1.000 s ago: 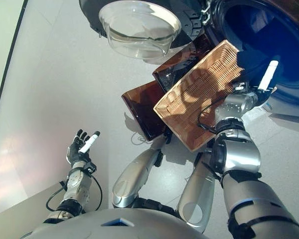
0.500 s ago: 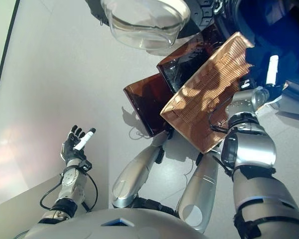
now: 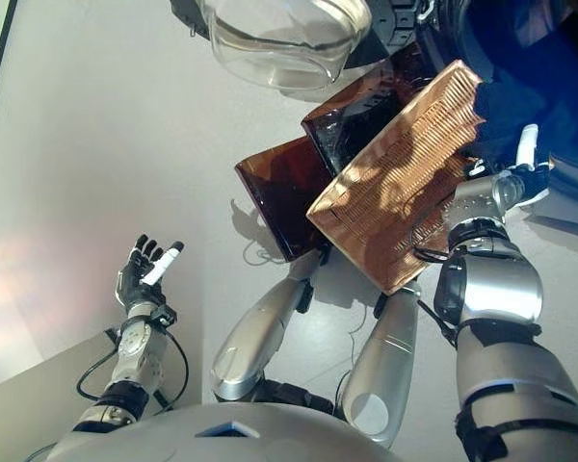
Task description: Pick up the clothes and place them into the washing machine
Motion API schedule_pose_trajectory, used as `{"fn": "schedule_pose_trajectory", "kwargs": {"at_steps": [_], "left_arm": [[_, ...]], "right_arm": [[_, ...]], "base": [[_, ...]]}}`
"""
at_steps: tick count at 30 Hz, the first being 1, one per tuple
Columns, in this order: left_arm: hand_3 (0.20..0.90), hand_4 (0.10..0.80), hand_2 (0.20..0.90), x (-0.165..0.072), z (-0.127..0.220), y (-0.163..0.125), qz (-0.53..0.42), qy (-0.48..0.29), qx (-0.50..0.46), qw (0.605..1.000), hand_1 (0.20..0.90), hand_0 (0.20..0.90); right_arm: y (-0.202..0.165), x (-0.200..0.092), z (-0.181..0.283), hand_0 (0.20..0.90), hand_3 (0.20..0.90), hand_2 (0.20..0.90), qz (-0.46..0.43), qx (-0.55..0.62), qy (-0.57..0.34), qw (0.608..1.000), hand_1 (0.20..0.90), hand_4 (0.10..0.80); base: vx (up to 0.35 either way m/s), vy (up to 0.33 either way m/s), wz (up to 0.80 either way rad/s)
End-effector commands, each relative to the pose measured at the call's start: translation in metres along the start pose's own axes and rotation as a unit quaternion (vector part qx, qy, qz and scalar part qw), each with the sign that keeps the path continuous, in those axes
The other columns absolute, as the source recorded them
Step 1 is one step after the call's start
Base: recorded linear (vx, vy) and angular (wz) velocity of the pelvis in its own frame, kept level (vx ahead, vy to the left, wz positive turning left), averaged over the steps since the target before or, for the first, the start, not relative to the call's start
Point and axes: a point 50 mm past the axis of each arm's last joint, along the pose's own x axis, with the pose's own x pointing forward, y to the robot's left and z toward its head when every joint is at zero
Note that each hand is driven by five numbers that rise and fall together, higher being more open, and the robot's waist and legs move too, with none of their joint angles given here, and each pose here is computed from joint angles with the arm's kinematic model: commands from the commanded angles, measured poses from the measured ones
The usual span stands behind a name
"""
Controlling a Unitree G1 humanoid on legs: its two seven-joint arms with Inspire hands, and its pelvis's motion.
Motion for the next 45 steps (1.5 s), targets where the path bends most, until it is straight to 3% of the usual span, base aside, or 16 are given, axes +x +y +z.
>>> {"fn": "schedule_pose_trajectory", "kwargs": {"at_steps": [1,12,20,28,29,45], "left_arm": [[0.900,0.800,0.900,0.013,0.040,0.036,0.045,-0.087,0.029,0.995,0.900,0.900],[0.900,0.800,0.900,0.014,0.043,0.042,0.048,-0.090,0.034,0.994,0.900,0.900],[0.900,0.800,0.900,0.014,0.052,0.046,0.056,-0.109,0.035,0.992,0.900,0.900],[0.900,0.800,0.900,0.014,0.057,0.047,0.058,-0.123,0.028,0.990,0.900,0.900],[0.900,0.800,0.900,0.015,0.057,0.045,0.056,-0.121,0.027,0.991,0.900,0.900],[0.900,0.800,0.900,0.014,0.046,0.040,0.028,-0.092,0.019,0.995,0.900,0.900]], "right_arm": [[0.061,-0.013,0.077,0.200,0.200,0.200,0.125,0.019,-0.143,0.982,0.200,0.300],[0.066,-0.015,0.084,0.200,0.200,0.200,0.127,-0.011,-0.158,0.979,0.200,0.300],[0.091,-0.031,0.114,0.200,0.200,0.200,0.149,-0.056,-0.236,0.959,0.200,0.300],[0.106,-0.047,0.152,0.200,0.200,0.200,0.169,0.013,-0.285,0.943,0.200,0.300],[0.105,-0.045,0.154,0.900,0.900,0.900,0.165,0.015,-0.277,0.946,0.900,0.800],[0.085,-0.027,0.062,0.900,0.900,0.900,0.178,0.026,-0.116,0.977,0.900,0.800]], "base": [[0.000,0.000,0.00],[0.002,-0.005,0.03],[0.000,0.000,0.00],[0.001,0.004,0.00],[0.009,0.018,0.03],[0.006,0.004,0.01]]}}
